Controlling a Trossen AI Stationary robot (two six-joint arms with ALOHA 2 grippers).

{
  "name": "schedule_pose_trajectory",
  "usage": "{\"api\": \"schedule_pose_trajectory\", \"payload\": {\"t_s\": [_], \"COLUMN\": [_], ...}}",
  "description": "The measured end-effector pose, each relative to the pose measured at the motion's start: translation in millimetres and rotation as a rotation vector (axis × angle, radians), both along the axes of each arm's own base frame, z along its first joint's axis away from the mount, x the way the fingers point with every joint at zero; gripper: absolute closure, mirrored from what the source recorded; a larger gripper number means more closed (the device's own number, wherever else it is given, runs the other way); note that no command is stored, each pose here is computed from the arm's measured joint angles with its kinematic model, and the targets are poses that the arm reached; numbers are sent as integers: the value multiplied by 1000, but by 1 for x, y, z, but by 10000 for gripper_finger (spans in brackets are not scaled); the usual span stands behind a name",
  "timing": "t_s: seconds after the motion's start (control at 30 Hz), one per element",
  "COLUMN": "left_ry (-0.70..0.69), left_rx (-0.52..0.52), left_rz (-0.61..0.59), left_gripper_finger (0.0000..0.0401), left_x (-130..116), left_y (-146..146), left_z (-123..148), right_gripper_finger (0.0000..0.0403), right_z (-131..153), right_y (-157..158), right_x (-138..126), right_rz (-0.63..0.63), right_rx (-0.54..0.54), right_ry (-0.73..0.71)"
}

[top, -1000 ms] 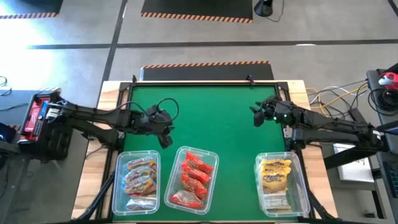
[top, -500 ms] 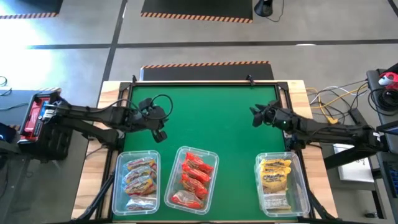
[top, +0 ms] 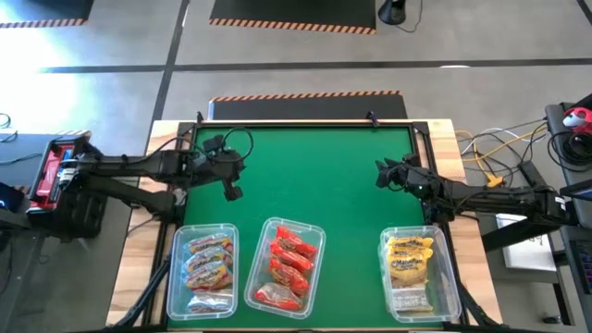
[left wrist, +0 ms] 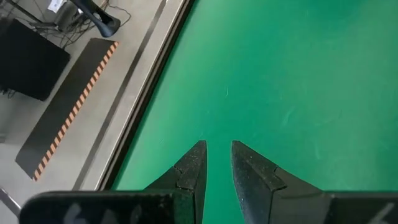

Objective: Sort Maruchan noodles
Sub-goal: Return to Home Position

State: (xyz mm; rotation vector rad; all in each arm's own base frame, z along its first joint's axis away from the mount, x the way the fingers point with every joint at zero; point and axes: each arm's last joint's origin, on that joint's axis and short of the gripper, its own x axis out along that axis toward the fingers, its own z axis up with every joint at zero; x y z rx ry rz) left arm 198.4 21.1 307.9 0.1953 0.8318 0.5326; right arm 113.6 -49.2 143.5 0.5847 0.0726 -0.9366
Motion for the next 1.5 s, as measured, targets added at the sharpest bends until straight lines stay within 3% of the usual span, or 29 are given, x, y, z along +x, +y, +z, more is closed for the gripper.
{"api": "schedule_pose_trajectory", "payload": {"t_s": [0.3,0.53,0.87,1.1,1.5], "left_ry": [61,85,-5,-54,-164], "left_rx": [-13,3,-9,11,39], "left_rz": [-36,-34,-12,20,82], "left_gripper_finger": [344,344,344,344,344], "left_x": [-9,-16,-17,-29,-47], "left_y": [16,29,40,43,47], "left_z": [1,3,9,18,32], "right_gripper_finger": [200,200,200,200,200], "right_z": [-2,-3,-5,-13,-15], "right_y": [-1,1,1,3,2], "right_x": [-3,0,0,-4,-5], "right_rz": [-102,10,29,24,7], "right_rx": [-4,45,70,104,71], "right_ry": [-31,-35,-41,63,113]}}
